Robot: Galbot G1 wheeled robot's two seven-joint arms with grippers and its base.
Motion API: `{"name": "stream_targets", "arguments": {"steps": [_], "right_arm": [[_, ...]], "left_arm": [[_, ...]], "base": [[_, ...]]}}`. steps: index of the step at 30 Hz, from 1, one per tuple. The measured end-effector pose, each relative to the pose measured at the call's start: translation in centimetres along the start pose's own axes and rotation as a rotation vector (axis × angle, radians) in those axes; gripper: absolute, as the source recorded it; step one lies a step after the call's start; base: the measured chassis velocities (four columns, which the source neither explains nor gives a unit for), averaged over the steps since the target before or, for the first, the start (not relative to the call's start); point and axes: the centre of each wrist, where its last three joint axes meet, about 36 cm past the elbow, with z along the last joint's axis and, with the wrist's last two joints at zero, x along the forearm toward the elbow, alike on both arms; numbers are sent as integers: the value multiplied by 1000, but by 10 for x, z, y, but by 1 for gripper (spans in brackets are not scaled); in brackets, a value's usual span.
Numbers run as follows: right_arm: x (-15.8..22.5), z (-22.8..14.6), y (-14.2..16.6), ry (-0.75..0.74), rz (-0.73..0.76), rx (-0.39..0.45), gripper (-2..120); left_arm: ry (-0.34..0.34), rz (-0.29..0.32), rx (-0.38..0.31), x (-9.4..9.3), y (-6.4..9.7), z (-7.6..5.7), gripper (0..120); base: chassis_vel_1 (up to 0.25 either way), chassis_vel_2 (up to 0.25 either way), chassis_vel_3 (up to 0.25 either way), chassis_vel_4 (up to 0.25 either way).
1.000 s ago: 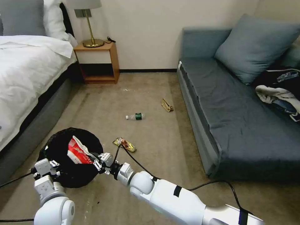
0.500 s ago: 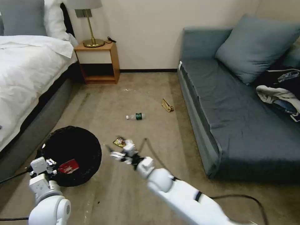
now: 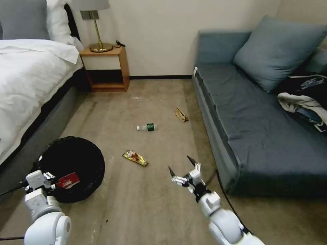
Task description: Pick up the trash bin, then pick up the garbage on the floor and place it into the trash bin.
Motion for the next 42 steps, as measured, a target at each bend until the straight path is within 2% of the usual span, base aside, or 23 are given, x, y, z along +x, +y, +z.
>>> {"name": "stream_targets", "arguments": {"steps": [11,42], "right_arm": [[-7,7,11,-12,-12,1,100],[-31,22,7,4,-72,18,100]], "left_arm": [[0,0,-3,7,2,0,5],[-5,-4,7,6,0,-2,5]], "base": [[-111,115,111,-101],[-148,152,147,-148]]}}
